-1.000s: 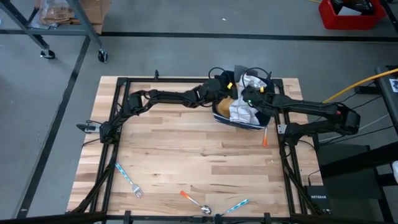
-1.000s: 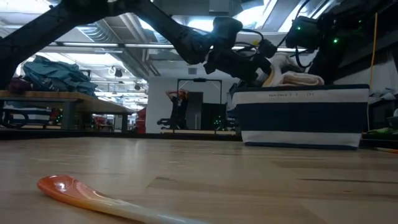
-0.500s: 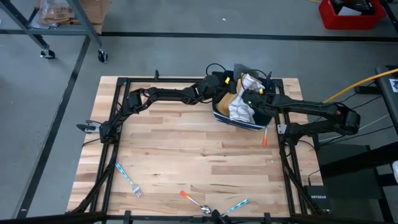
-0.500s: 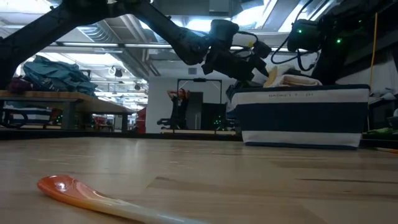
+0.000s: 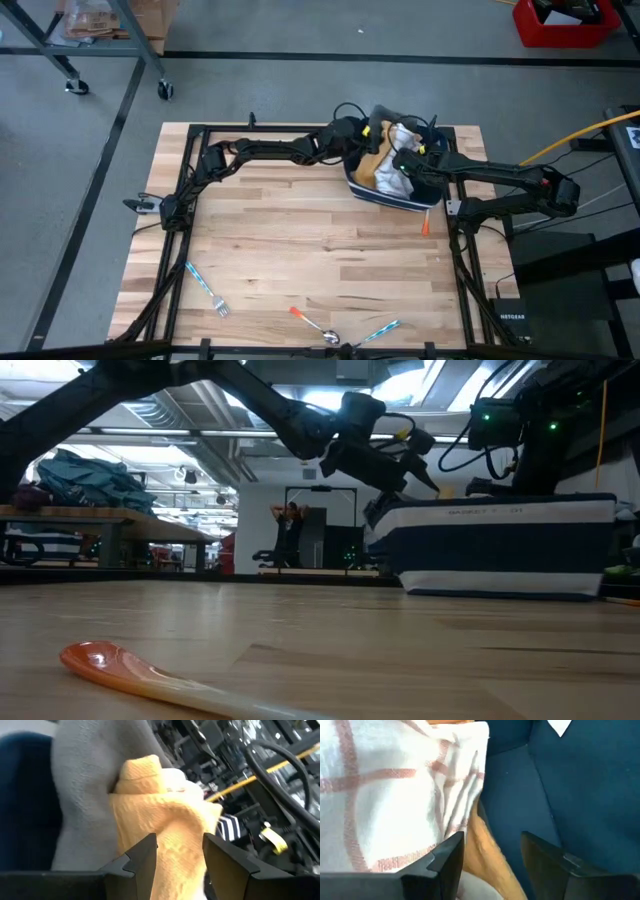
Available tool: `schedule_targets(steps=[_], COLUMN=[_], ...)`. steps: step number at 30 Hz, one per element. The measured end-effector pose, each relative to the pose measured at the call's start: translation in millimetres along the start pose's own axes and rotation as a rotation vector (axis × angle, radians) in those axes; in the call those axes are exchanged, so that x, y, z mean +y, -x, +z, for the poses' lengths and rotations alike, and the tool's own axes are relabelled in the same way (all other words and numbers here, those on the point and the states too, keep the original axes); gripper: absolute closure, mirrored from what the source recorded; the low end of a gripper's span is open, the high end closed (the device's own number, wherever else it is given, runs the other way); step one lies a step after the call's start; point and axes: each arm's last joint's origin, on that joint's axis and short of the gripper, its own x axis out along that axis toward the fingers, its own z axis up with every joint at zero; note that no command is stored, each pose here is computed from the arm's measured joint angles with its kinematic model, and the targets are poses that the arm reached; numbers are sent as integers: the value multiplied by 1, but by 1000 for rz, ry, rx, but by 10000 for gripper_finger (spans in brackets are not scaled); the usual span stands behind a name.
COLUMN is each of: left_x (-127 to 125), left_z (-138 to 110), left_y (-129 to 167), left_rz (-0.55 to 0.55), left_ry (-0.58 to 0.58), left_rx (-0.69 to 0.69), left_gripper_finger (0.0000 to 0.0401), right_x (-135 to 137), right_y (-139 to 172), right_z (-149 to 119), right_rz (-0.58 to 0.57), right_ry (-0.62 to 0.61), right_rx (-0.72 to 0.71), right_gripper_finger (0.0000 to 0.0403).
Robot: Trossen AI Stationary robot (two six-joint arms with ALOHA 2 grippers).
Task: Fold towel
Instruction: Put the stacked towels into the blue bin
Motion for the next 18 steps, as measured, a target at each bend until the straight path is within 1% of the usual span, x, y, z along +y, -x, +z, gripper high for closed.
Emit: schedule_targets(steps=[3,5,9,11,14,16,18], left_x=[-5,-9,-21,-27,-42,-47,-49], left_z=[-3,-1,14,27,48,57,59], left_y=[1,3,14,22,37,46,52], left_rz=[-29,-47,-44,-37,-38,-23,7], left_ry=[-5,-5,-46,-95,-174,-238,-296], left_rx=[6,-4,-55,-101,-165,-166,-140], left_gripper_finger=[248,248,248,248,248,248,248], right_x=[0,1,1,-1,-2,-3,-5], right_y=[0,0,2,4,11,16,21], right_z=[0,0,2,4,8,11,14], right_rz=[4,9,22,34,81,110,146], right_ry=[0,-2,-11,-18,-48,-67,-90], right_rx=[-2,-11,-48,-56,-65,-65,-65], right_gripper_finger=[208,208,208,208,208,208,208])
